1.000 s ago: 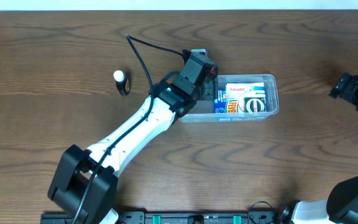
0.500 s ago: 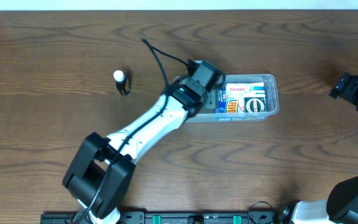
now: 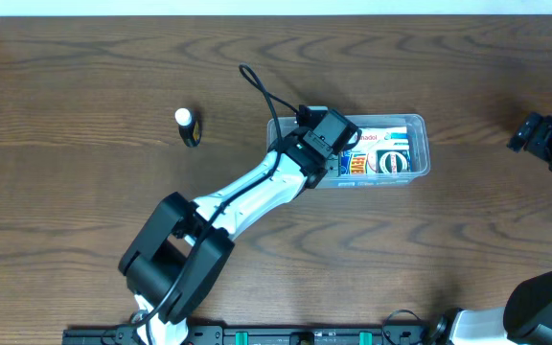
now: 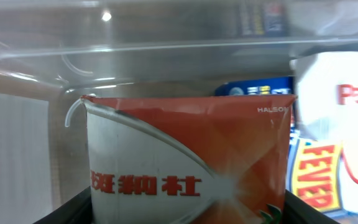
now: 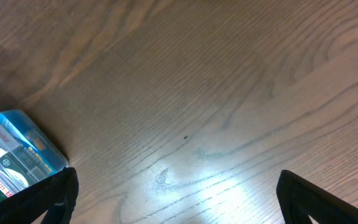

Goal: Pack container
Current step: 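Lower the red box into the container's left side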

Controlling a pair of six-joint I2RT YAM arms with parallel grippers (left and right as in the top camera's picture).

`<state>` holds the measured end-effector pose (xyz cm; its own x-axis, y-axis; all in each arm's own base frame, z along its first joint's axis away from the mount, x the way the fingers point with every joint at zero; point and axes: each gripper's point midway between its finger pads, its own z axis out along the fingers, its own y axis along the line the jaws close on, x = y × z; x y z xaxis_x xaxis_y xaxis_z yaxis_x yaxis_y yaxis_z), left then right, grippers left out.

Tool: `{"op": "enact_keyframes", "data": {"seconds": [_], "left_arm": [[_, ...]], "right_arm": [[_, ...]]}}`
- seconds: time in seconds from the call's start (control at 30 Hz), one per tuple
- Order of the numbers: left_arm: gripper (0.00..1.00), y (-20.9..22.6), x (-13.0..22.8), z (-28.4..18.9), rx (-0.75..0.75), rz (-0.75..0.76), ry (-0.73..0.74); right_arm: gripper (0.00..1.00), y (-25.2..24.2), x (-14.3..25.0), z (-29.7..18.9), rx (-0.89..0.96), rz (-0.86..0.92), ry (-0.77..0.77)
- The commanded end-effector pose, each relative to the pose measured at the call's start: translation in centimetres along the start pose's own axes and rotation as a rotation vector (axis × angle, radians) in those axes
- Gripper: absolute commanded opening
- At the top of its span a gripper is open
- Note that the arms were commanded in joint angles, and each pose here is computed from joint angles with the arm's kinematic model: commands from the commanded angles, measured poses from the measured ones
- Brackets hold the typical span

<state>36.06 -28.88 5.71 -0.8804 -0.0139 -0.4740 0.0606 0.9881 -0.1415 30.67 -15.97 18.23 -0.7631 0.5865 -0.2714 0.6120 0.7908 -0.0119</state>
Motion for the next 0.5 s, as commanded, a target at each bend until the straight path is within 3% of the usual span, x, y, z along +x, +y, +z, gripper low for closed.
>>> {"op": "enact_keyframes", "data": {"seconds": [0.0,0.4,0.47], "left_arm": [[0.68,0.02,-0.86,0.63,-0.016,-0.038,-0.028],[0.69,0.17,-1.71,0.82,-0.021,-0.060,-0.062],[0.74,0.19,-1.67,0.82,-0.021,-0.059,-0.060]], "right_arm": [[0.99,-0.31,-0.40,-0.38,0.008,0.017,-0.017],[0.99,-0.31,-0.40,-0.38,0.008,0.017,-0.017],[0.99,-0.31,-0.40,-0.38,0.008,0.017,-0.017]]}}
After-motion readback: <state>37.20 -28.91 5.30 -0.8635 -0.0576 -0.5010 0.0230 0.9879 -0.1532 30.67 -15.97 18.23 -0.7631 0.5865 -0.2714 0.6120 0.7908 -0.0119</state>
